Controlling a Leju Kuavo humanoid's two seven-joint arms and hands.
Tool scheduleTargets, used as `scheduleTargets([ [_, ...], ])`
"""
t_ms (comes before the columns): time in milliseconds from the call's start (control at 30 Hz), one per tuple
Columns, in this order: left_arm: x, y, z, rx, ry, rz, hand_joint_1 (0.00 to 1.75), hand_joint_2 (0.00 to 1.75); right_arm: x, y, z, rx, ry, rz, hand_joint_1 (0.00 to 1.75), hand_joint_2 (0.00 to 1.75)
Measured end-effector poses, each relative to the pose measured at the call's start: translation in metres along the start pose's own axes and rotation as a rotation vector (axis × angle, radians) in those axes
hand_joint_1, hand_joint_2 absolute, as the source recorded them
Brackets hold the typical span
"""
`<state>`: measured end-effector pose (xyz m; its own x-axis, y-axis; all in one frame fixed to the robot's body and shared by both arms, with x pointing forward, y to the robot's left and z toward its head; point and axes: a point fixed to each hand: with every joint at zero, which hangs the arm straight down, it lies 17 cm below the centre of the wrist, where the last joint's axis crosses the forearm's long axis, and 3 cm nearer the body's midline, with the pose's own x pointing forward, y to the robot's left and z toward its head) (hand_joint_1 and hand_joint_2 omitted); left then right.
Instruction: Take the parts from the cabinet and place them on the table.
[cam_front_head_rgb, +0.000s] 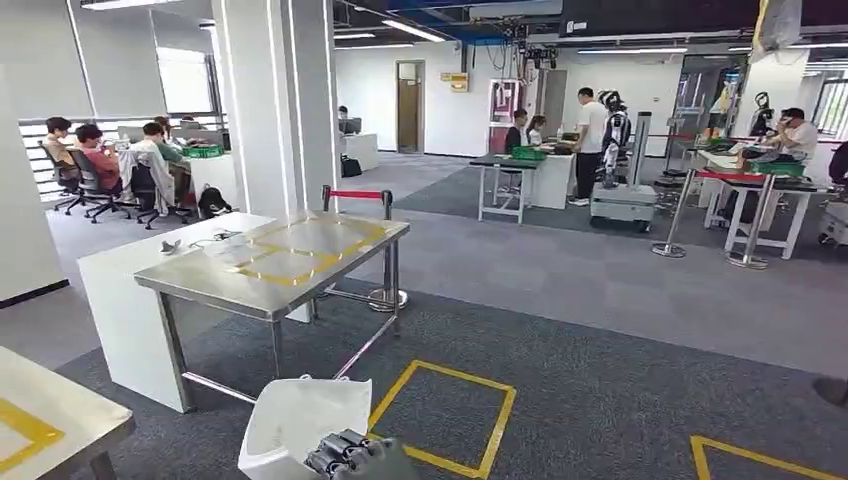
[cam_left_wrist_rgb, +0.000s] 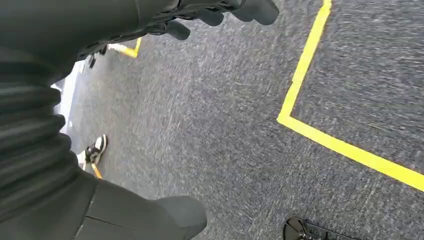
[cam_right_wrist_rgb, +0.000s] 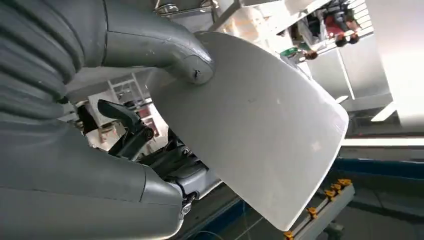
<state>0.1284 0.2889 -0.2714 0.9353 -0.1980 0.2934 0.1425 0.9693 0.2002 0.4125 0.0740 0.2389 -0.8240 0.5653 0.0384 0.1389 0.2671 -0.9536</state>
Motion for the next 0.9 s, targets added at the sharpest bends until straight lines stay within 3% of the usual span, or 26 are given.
scheduleTargets([
  [900,0.0001,0.0009,-0.0003,-0.005,0.000,-0.016,0.00,1.75,-0.0054,0.0080,0.0078,0.017,0.016,0.008,1.75,1.75],
])
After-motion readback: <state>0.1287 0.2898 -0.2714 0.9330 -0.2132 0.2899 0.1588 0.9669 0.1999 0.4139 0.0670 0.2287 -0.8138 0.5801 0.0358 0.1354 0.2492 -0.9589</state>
